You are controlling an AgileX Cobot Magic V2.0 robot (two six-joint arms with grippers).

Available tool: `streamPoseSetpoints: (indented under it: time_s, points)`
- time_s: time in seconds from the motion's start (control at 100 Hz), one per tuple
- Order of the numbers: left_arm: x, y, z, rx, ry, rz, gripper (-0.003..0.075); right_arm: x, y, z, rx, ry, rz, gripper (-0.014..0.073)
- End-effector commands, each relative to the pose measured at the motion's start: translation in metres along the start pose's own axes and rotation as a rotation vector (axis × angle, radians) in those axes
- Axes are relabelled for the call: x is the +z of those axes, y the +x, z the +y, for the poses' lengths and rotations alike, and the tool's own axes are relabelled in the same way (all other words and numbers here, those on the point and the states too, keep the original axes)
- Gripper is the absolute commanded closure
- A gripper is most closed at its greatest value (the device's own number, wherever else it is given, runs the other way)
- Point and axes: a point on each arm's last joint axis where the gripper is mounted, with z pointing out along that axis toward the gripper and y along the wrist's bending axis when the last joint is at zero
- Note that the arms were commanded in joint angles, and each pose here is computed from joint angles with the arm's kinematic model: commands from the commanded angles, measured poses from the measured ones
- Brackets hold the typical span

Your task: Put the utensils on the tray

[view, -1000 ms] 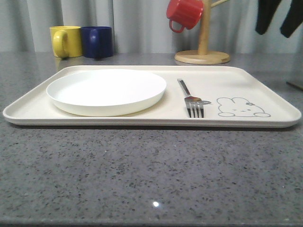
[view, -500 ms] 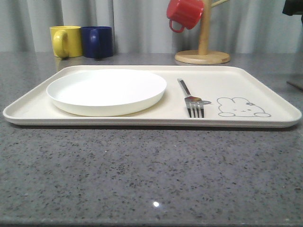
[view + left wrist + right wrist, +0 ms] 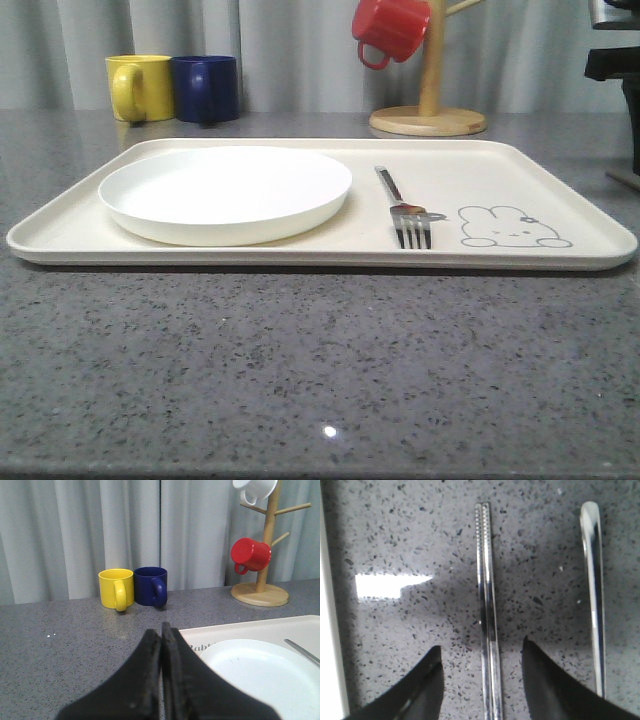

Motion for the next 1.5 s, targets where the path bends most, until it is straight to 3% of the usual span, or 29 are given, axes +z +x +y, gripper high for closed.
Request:
streamPoseSetpoints:
  time_s: [0.0,1.18,1.28,1.42,1.49]
  points:
    - [-0.001,-0.016,0.002,-0.006,-0.017,-0.101,0.0738,-0.018,0.002,-0.002,-0.014,0.009,-0.032,0.022]
    - [-0.001,-0.016,0.002,-0.006,-0.017,-0.101,0.0738,0.002,-0.002,-0.002,-0.021,0.003,0.029,0.0226]
    - [-0.001,-0.016,0.002,-0.006,-0.017,-0.101,0.0738,0.002,-0.002,-0.002,-0.021,0.003,0.03,0.032]
    - [-0.001,-0.016,0.002,-0.006,-0.017,-0.101,0.0738,0.002,-0.002,-0.002,-0.019,0.003,0.031,0.0587]
    - [-0.001,-0.016,0.002,-0.006,-0.017,-0.101,0.0738,0.002,-0.002,-0.002,-0.018,0.003,0.031,0.0673]
